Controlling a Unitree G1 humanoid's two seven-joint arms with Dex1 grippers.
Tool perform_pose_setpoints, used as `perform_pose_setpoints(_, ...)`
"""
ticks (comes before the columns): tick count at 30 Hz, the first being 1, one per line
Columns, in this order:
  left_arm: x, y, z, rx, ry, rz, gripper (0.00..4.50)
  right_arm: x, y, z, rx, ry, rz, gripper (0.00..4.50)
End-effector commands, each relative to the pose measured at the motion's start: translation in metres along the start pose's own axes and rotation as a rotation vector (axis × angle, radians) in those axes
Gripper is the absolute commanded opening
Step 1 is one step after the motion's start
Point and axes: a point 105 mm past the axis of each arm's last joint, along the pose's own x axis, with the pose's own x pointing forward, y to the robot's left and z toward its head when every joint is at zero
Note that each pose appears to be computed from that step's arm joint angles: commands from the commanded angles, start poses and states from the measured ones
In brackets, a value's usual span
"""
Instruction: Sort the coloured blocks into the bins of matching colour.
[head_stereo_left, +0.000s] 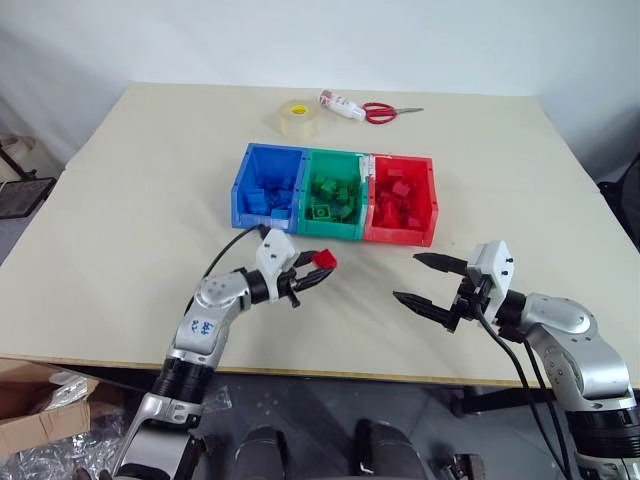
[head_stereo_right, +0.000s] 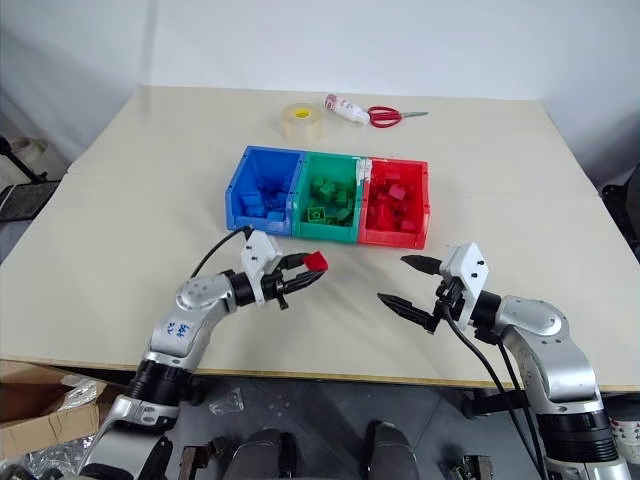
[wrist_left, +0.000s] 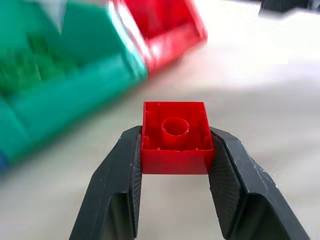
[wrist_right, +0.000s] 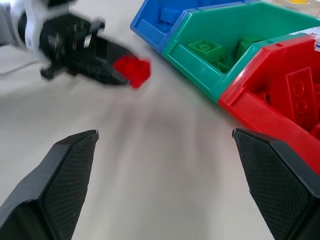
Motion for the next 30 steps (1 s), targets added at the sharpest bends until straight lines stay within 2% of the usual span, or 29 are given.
perform_pose_setpoints(1,0.024,0.005,0.032,0.038,-0.094,-0.004,1.47,-0.004,-0.003,0.014,-0.055,-0.037,-0.025,4.5)
perform_pose_setpoints(6,0.071,0.017,0.067,0.054,-0.193,0.004,1.47,-0.007,0.0,0.015,-0.056,-0.047,-0.053,4.5)
perform_pose_setpoints(11,0.101,0.032,0.079,0.026,-0.206,0.068,3.1,-0.011,0.003,0.014,-0.057,-0.048,-0.085,4.5)
perform_pose_setpoints(15,0.106,0.04,0.079,0.032,-0.201,0.123,4.39,-0.016,0.003,0.015,-0.064,-0.047,-0.113,4.5)
perform_pose_setpoints(19,0.095,0.046,0.077,0.035,-0.225,0.093,4.48,-0.02,0.004,0.013,-0.06,-0.035,-0.121,4.5)
perform_pose_setpoints(26,0.047,0.066,0.054,0.082,-0.16,0.071,4.48,-0.014,-0.002,0.014,-0.064,-0.034,-0.092,4.5)
perform_pose_setpoints(30,0.018,0.042,0.034,0.081,-0.084,-0.076,4.48,-0.007,-0.006,0.016,-0.064,-0.039,-0.059,4.5)
